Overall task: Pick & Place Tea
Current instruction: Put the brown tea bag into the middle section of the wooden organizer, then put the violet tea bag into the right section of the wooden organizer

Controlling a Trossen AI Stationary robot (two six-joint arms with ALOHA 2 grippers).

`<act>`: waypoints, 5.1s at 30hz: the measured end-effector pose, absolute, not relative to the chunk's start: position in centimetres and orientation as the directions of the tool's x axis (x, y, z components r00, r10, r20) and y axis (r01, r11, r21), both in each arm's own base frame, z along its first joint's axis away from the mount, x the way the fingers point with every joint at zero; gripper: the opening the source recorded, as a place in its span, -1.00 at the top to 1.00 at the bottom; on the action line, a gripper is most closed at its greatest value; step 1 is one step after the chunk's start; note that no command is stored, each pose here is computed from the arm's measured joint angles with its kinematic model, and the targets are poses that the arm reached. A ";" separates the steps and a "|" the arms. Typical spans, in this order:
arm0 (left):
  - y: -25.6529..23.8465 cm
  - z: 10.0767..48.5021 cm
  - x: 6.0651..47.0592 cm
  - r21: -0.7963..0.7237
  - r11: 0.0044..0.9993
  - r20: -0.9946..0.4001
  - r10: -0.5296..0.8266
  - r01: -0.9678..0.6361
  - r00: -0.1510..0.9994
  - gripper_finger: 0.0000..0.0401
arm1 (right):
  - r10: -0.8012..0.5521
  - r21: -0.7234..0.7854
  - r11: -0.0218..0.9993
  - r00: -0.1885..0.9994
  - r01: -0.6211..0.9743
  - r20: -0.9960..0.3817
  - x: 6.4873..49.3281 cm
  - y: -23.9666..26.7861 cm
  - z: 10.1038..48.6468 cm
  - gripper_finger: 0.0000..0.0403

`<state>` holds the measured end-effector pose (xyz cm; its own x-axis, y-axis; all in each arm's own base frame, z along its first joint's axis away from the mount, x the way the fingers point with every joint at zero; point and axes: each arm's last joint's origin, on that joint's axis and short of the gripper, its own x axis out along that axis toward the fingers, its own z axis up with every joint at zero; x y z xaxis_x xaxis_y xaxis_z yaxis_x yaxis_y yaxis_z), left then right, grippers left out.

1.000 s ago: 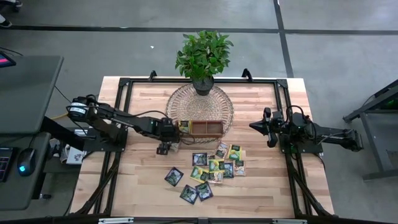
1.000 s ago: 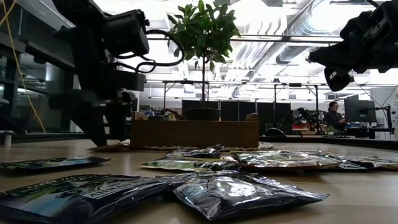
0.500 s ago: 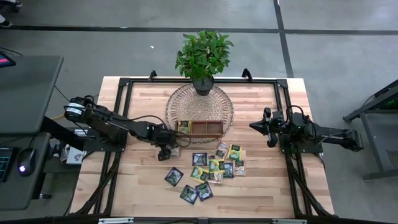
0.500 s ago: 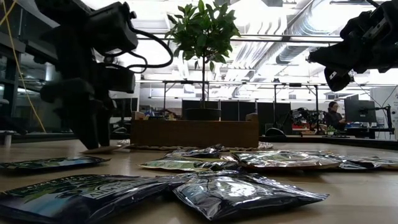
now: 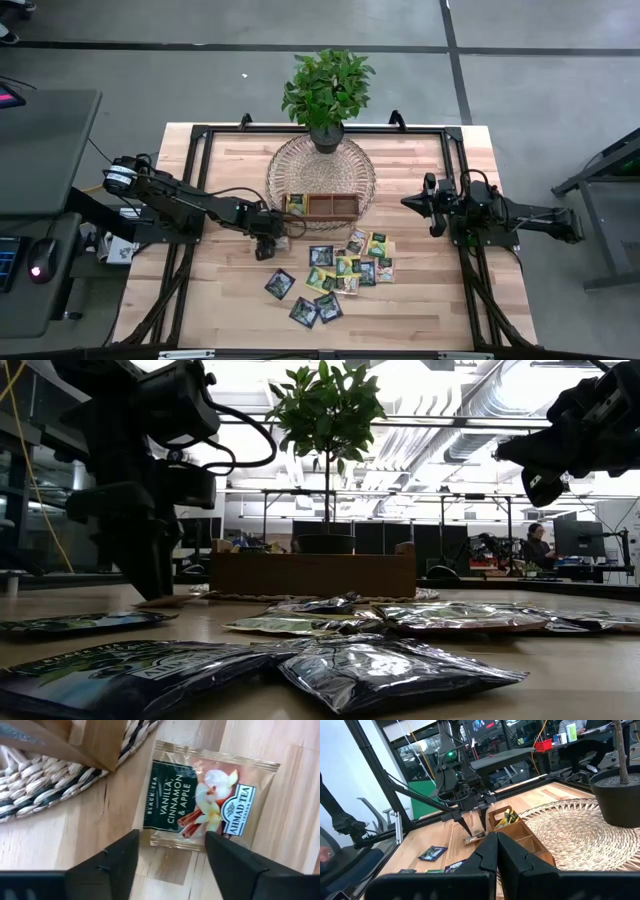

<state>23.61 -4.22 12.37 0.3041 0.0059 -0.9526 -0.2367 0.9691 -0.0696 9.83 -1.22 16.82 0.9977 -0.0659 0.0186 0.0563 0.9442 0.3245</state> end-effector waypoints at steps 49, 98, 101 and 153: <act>-3.9 18.4 21.0 -0.092 0.900 -0.900 0.109 -0.427 0.422 1.00 | -0.066 0.325 0.944 0.998 0.056 0.018 9.8 -1.2 16.8 1.00; -1.9 23.6 34.4 0.362 0.789 -0.655 0.594 -0.496 0.467 1.00 | -0.065 0.325 0.944 0.998 0.056 0.018 9.8 -1.2 16.8 1.00; -1.8 23.2 35.2 0.359 0.785 -0.656 0.597 -0.504 0.462 1.00 | -0.066 0.325 0.944 0.998 0.056 0.018 9.8 -1.2 16.8 1.00; -2.5 21.2 35.4 0.427 0.814 -0.720 0.569 -0.393 0.397 0.08 | -0.065 0.325 0.944 0.998 0.056 0.018 9.8 -1.2 16.8 1.00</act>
